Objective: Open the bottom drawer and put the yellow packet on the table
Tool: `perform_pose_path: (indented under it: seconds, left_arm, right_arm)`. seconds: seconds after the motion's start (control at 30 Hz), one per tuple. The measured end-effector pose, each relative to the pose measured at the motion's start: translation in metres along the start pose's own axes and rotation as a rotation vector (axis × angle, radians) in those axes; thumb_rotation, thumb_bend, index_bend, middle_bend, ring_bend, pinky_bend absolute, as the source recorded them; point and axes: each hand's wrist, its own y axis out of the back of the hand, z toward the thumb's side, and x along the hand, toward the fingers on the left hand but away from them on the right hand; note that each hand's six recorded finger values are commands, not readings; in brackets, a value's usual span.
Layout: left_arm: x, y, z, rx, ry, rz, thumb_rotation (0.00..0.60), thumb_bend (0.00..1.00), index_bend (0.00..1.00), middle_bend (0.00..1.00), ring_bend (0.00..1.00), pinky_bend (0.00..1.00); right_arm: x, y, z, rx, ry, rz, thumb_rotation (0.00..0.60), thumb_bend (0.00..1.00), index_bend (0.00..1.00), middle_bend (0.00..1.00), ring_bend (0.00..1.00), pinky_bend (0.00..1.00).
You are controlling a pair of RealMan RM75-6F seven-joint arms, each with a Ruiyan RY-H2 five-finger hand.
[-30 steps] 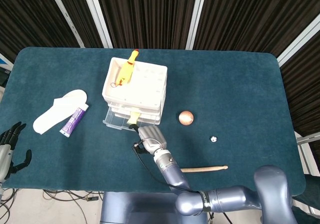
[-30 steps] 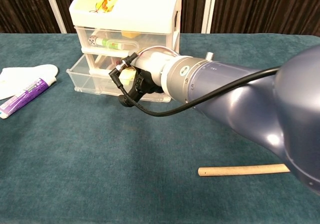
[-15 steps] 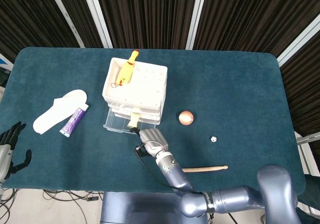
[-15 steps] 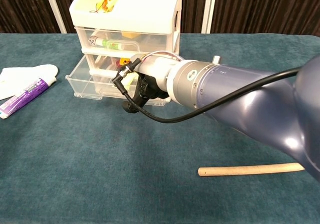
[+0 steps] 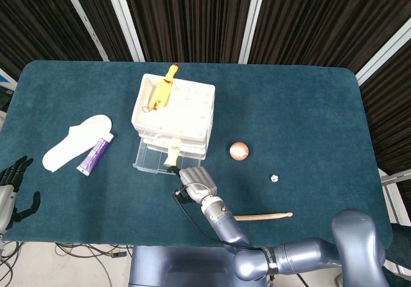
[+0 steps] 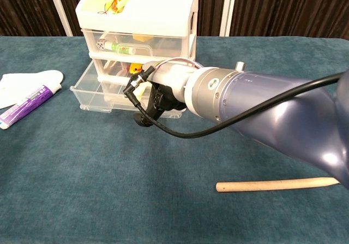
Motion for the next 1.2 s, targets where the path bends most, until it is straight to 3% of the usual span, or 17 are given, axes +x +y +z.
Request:
perform_pose_path:
  seconds: [0.7, 0.93, 1.1, 1.2]
  left_arm:
    - [0.0, 0.0, -0.001, 0.001, 0.005, 0.001, 0.6, 0.51, 0.02, 0.0, 0.0, 0.0]
    - [0.0, 0.0, -0.001, 0.001, 0.007, -0.001, 0.6, 0.51, 0.02, 0.0, 0.0, 0.0]
    - [0.0, 0.0, -0.001, 0.001, 0.008, -0.003, 0.6, 0.51, 0.02, 0.0, 0.0, 0.0]
    - [0.0, 0.0, -0.001, 0.0, 0.007, -0.002, 0.6, 0.51, 0.02, 0.0, 0.0, 0.0]
  right_arm:
    - [0.006, -0.001, 0.003, 0.002, 0.011, 0.012, 0.6, 0.53, 0.26, 1.0, 1.0, 1.0]
    - [0.006, 0.003, 0.002, -0.013, 0.01, 0.001, 0.6, 0.53, 0.18, 1.0, 1.0, 1.0]
    - [0.008, 0.009, 0.005, -0.078, 0.023, -0.001, 0.6, 0.52, 0.15, 1.0, 1.0, 1.0]
    - [0.01, 0.016, 0.008, -0.162, 0.042, -0.007, 0.6, 0.46, 0.16, 1.0, 1.0, 1.0]
